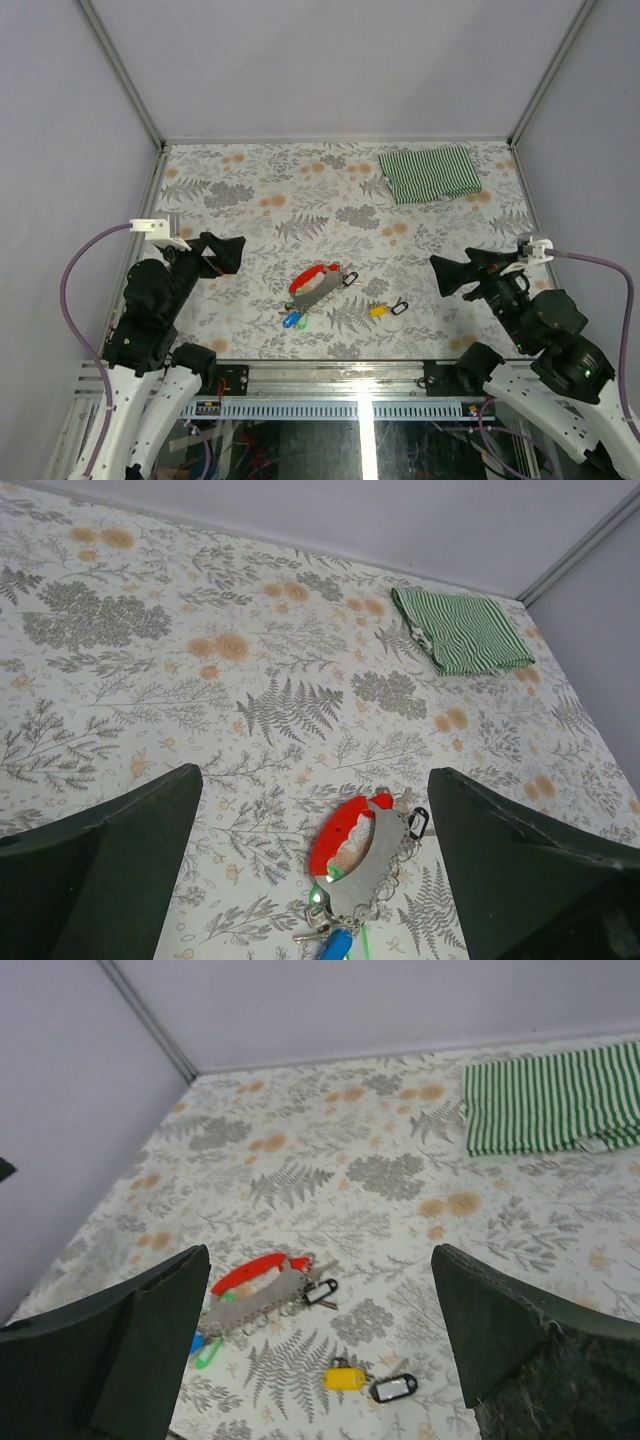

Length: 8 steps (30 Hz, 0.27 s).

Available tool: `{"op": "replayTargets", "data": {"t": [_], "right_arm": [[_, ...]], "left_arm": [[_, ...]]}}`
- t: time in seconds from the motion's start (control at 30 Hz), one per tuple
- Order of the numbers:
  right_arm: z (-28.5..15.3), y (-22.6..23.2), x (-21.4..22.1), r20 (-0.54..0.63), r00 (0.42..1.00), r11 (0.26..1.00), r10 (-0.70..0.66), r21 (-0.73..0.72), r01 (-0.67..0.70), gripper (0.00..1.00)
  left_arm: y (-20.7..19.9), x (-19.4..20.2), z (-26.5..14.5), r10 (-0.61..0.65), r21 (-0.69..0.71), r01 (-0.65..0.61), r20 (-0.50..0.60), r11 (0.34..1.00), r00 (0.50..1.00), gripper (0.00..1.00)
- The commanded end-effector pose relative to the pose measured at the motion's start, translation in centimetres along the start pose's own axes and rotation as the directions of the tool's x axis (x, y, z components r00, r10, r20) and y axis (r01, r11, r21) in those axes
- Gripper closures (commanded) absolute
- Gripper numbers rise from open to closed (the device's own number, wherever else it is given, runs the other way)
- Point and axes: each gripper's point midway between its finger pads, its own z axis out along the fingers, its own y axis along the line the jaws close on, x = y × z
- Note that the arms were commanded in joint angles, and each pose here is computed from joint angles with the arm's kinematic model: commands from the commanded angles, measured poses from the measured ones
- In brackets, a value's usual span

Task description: Put the keys on the keyring

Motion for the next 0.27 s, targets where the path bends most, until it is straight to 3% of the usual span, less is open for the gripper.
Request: {"op": "replayTargets", "data": {"t": [0.0, 0.23], "right_arm": [[0.33, -2.42, 1.63, -0.028, 0.999, 0.993, -0.041, 0.112, 0.044, 0.01], [0.63, -2.91, 2.63, -0.051, 0.998, 0.990, -0.048, 0.133, 0.054, 0.01]], "left_arm": [[1.38, 1.35, -0.43, -0.024, -0.056, 0.023, -0.009, 0.998, 1.000, 0.00], [1.72, 1.62, -0.42, -0.024, -0.066, 0.024, -0.005, 0.998, 1.000, 0.00]]}}
